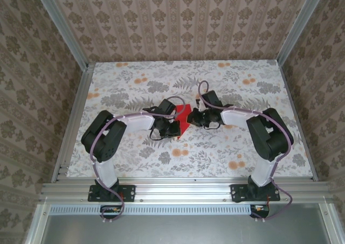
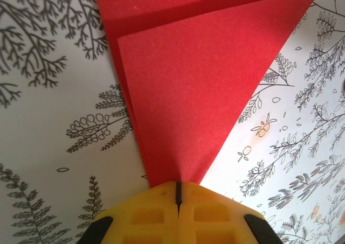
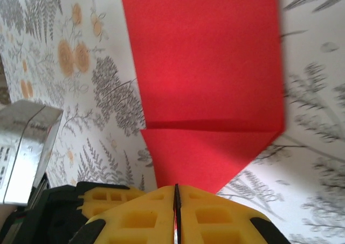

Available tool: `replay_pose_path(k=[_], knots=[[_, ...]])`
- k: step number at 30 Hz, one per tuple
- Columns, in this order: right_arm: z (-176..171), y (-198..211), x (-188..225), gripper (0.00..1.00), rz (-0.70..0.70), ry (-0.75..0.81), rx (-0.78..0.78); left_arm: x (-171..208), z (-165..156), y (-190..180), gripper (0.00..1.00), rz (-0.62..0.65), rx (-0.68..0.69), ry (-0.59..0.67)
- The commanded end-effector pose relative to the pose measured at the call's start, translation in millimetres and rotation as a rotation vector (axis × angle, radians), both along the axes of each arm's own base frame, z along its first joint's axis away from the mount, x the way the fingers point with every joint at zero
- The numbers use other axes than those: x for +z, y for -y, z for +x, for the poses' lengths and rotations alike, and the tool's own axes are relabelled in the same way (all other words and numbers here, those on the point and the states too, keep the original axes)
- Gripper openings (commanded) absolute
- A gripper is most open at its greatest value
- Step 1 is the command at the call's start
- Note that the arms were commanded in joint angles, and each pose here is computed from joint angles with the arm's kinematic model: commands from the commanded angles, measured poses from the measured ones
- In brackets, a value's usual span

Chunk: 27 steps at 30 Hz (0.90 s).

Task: Fold a paper plane with a square sheet of paper (pick it up from the middle)
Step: Third fold the triangle at the center of the table.

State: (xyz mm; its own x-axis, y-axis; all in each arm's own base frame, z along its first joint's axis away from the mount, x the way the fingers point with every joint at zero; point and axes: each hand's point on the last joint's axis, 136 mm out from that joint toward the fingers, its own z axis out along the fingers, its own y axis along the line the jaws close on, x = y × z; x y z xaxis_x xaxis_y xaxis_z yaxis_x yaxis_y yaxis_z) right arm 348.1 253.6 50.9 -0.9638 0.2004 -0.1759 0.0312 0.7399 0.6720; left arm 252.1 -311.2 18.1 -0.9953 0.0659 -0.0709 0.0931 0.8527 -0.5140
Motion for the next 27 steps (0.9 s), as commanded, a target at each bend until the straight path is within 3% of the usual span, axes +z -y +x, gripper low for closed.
replay_pose_path(k=[1,12,27], knots=[[-6,-6,-9,0.10,0.008,-0.043,0.010,-37,-24,-33,0.00,0.170,0.003,-0.105],[3,-23,-23,0.10,0.011,-0.070,0.041,-36,-23,-32,0.00,0.164,0.000,-0.099],[39,20,-46,0.10,-0.053,-0.068,-0.056,-38,-28,-36,0.00,0.174,-0.001,-0.111]])
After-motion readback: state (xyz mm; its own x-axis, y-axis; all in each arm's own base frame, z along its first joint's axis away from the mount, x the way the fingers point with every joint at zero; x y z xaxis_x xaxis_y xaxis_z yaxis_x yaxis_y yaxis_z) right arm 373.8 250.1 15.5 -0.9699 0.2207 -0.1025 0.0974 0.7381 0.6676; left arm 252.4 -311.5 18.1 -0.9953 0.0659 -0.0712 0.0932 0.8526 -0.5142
